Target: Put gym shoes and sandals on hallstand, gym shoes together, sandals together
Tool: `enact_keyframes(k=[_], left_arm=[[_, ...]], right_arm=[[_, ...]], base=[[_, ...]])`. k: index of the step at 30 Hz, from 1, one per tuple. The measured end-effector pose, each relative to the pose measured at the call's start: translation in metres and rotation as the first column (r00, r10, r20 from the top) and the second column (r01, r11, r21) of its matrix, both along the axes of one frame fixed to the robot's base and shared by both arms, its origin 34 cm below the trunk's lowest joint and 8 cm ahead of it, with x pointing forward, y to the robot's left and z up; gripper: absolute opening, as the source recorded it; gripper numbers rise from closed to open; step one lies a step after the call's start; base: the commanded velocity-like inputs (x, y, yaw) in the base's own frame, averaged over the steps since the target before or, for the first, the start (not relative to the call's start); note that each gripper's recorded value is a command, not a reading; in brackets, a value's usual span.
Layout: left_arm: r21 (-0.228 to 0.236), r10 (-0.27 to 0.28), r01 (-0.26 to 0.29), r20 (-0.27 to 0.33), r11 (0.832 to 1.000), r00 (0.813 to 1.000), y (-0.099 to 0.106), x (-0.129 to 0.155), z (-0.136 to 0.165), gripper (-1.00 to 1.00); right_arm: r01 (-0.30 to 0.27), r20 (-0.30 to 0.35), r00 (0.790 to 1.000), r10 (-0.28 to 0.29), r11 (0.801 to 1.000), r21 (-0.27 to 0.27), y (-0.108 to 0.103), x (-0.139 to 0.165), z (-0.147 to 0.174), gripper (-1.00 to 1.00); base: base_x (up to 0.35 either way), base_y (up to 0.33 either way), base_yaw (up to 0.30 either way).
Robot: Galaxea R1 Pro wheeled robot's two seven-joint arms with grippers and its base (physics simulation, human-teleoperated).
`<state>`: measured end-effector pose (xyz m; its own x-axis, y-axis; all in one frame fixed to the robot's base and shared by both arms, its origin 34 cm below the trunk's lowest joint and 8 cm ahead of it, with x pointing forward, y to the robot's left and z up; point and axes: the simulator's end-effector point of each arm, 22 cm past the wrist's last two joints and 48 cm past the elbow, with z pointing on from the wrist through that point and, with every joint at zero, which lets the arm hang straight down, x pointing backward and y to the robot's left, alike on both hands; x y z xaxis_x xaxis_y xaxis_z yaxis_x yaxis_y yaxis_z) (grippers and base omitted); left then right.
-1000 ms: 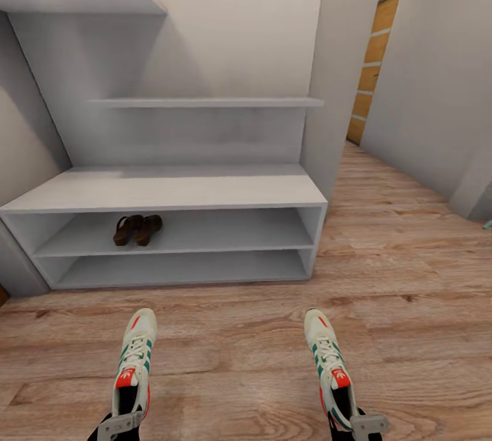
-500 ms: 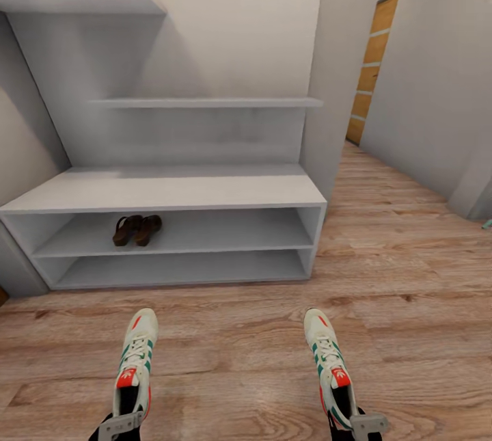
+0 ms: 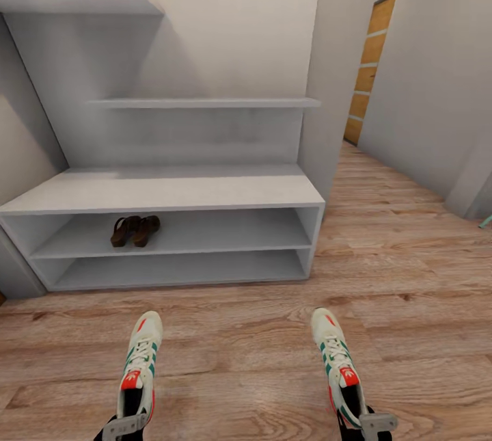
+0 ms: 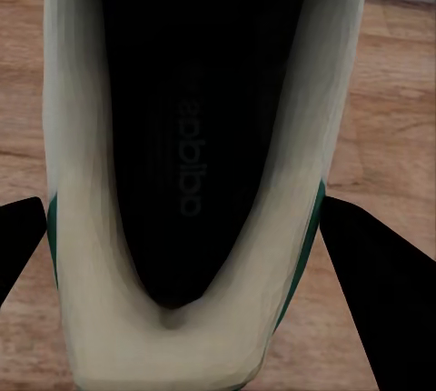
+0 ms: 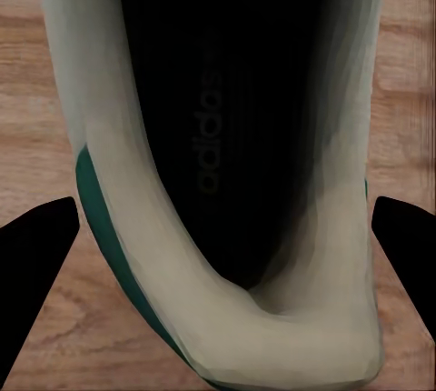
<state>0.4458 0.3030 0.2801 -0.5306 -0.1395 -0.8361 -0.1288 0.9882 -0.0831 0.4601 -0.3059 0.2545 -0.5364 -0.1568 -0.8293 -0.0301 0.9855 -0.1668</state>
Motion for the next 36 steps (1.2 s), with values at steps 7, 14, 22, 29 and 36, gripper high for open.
enact_keyframes(k=[7, 14, 22, 29, 36], left_arm=[[0.002, -0.030, 0.030, -0.003, 1.000, 1.000, -0.010, 0.010, 0.001, -1.00], [-0.014, -0.087, 0.087, -0.041, 0.996, 0.995, -0.031, 0.071, 0.013, -1.00], [-0.052, -0.103, 0.099, -0.102, 0.994, 0.989, -0.039, 0.139, 0.038, -1.00], [-0.049, -0.145, 0.139, -0.135, 0.989, 0.980, -0.049, 0.201, 0.078, -1.00], [0.009, -0.137, 0.143, -0.215, 0.990, 0.967, -0.045, 0.267, 0.138, -1.00]], right_arm=[[0.014, 0.002, 1.000, -0.014, 0.997, -0.073, -0.052, 0.000, 0.006, -1.00], [0.218, 0.052, 0.976, -0.213, 0.969, -0.119, -0.159, -0.007, 0.030, -1.00], [0.454, 0.108, 0.890, -0.443, 0.882, -0.128, -0.266, -0.025, 0.064, -1.00], [0.650, 0.086, 0.760, -0.645, 0.746, -0.147, -0.367, -0.066, 0.092, -1.00], [0.856, 0.254, 0.513, -0.820, 0.510, -0.084, -0.480, -0.122, 0.176, -1.00]], base=[[0.000, 0.000, 0.000], [0.000, 0.000, 0.000], [0.000, 0.000, 0.000], [0.000, 0.000, 0.000], [0.000, 0.000, 0.000]])
